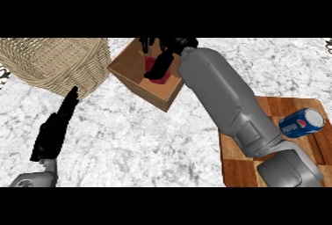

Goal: Pick the pear from the cutting board and place it in the cardboard box

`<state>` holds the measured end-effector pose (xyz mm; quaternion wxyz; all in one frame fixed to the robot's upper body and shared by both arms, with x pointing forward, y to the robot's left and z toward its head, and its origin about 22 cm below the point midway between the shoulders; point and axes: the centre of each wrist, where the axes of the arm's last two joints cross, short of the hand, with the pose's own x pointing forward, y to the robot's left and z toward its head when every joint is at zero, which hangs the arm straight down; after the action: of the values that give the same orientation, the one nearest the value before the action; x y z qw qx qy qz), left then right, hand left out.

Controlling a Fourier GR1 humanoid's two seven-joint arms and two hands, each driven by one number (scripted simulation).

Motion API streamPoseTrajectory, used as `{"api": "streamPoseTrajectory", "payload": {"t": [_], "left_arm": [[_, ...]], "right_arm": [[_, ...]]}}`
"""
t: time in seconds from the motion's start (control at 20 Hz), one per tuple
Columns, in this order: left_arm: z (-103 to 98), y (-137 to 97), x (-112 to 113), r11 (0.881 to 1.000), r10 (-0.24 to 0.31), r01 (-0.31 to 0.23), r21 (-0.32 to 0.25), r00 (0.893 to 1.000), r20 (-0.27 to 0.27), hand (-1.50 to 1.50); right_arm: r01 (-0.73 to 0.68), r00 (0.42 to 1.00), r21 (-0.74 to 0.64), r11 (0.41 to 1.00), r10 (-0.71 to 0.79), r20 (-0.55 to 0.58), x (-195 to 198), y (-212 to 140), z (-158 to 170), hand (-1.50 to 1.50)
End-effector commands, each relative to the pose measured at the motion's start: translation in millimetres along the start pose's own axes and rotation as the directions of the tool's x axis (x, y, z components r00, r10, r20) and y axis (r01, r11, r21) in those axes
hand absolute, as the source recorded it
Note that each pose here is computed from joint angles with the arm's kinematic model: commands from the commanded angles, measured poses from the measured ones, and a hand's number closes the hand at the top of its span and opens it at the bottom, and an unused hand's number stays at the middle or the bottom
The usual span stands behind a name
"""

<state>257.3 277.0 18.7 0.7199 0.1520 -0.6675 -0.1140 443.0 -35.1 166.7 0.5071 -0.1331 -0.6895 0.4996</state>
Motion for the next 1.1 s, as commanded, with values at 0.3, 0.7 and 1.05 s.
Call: {"api": "streamPoseTrajectory", "payload": {"t": [0.3, 0.7, 1.05], "left_arm": [[-6, -12, -2, 0.999, 0.01, -0.009, -0.032, 1.0, 0.011, 0.0], [-7, -1, 2, 1.0, 0.001, -0.001, -0.011, 1.0, 0.016, 0.0], [-3, 1, -7, 1.0, 0.0, 0.0, 0.025, 1.0, -0.008, 0.0]], "right_arm": [[0.175, 0.984, -0.079, 0.981, -0.177, -0.018, -21, 22, 2, -1.5], [0.516, 0.852, -0.332, 0.789, -0.514, 0.101, -21, -4, 1, -1.5], [0.644, 0.739, -0.452, 0.617, -0.655, 0.159, -73, -54, 23, -1.5]]}}
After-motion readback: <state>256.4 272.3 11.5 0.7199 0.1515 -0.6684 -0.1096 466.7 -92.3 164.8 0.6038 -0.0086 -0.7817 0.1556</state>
